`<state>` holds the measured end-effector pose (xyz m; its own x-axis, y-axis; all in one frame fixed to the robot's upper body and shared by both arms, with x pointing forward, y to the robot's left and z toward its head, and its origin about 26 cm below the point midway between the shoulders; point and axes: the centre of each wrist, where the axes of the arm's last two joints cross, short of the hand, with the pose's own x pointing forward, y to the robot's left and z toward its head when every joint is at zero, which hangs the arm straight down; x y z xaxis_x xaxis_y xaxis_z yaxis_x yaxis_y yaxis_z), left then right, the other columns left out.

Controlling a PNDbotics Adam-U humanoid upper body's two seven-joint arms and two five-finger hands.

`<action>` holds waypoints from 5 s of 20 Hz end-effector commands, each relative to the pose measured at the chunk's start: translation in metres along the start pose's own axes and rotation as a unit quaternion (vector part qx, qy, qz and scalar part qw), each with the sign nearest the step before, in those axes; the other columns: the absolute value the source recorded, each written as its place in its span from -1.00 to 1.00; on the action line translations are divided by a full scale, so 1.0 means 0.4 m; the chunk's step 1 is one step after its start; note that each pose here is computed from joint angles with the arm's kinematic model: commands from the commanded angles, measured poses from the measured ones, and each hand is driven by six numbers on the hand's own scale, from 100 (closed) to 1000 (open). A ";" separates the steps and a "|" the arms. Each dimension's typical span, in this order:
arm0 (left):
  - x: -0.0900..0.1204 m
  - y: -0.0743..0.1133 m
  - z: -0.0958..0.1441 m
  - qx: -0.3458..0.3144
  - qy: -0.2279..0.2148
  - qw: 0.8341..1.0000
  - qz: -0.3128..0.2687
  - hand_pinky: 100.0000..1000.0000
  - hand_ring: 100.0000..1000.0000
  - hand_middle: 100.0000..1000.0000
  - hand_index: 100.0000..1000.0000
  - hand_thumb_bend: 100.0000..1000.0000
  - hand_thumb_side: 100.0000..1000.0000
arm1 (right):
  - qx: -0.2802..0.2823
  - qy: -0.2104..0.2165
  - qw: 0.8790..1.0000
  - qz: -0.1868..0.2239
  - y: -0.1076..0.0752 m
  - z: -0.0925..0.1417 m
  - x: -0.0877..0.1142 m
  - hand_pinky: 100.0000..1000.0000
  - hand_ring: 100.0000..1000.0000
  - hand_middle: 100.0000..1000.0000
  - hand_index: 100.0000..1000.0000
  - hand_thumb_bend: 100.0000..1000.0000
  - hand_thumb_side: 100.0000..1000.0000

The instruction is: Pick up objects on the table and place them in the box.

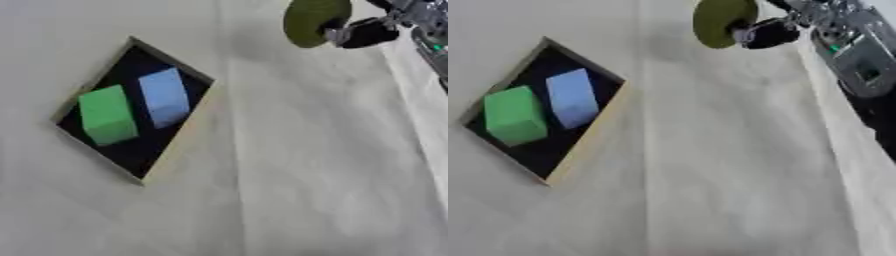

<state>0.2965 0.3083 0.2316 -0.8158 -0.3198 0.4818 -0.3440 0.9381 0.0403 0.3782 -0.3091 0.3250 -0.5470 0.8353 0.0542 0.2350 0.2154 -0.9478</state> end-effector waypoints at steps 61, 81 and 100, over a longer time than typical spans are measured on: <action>0.040 -0.031 -0.064 -0.017 -0.049 0.998 0.037 0.48 0.56 0.50 0.58 -0.62 0.47 | 0.157 -0.188 0.970 -0.005 0.195 -0.335 0.147 0.91 1.00 0.94 0.88 -1.00 -0.08; 0.029 -0.020 -0.043 -0.017 -0.031 0.999 0.025 0.48 0.56 0.49 0.58 -0.62 0.46 | 0.052 -0.231 0.972 0.004 -0.019 -0.301 0.231 0.90 1.00 1.00 0.91 -1.00 -0.68; 0.017 -0.006 -0.027 0.065 -0.072 0.995 -0.007 0.50 0.57 0.54 0.73 -0.45 0.37 | -0.206 -0.187 0.960 -0.037 -0.220 0.060 0.087 0.69 0.86 0.70 0.62 -1.00 0.04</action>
